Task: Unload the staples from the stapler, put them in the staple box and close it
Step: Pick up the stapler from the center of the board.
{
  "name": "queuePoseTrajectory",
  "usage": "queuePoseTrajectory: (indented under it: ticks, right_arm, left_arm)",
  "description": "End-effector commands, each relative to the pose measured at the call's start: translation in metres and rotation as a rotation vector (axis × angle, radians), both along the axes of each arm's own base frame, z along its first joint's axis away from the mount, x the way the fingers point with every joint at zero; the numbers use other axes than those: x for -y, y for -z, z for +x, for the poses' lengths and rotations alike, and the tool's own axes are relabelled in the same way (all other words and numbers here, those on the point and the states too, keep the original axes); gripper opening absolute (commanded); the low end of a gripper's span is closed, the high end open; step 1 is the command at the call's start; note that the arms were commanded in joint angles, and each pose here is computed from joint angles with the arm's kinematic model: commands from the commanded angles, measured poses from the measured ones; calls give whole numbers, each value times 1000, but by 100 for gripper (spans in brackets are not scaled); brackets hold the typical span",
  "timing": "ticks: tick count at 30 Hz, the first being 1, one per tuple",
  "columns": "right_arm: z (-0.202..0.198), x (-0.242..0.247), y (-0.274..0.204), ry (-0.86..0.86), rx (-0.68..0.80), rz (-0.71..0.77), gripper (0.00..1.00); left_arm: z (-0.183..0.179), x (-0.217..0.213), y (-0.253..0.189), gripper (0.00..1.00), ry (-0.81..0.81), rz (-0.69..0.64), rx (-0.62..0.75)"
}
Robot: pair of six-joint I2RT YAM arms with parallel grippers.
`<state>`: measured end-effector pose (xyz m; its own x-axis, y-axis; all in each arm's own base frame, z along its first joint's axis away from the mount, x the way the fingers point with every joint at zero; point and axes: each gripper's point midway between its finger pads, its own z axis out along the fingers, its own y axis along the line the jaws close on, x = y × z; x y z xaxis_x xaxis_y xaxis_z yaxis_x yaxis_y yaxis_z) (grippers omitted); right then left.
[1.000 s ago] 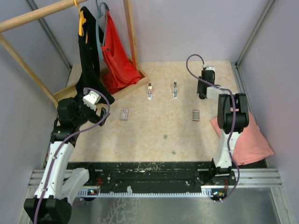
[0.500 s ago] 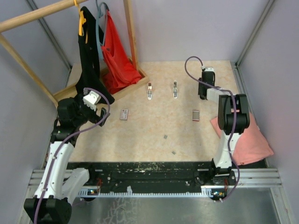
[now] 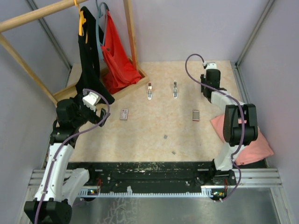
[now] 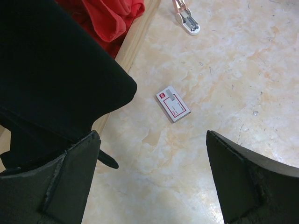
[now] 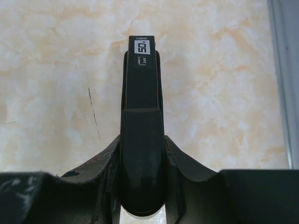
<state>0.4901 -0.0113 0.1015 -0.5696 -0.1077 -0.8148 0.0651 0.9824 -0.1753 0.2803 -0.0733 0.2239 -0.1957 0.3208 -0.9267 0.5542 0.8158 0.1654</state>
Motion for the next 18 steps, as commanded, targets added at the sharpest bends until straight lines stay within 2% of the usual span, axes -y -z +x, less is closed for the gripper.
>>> queuePoseTrajectory:
  ticks: [1,9,18]
  right_arm:
    - [14,5,-105,-6,292,-15,0]
    - [4,-7,-155,-68,374,22,0]
    - [-10,-27,-183,-165,388,83,0]
  left_arm:
    - [0,2,-7,99,21,-1,30]
    - [-7,2,-21,99,22,-3,49]
    - [-10,11,-14,99,89,-4,63]
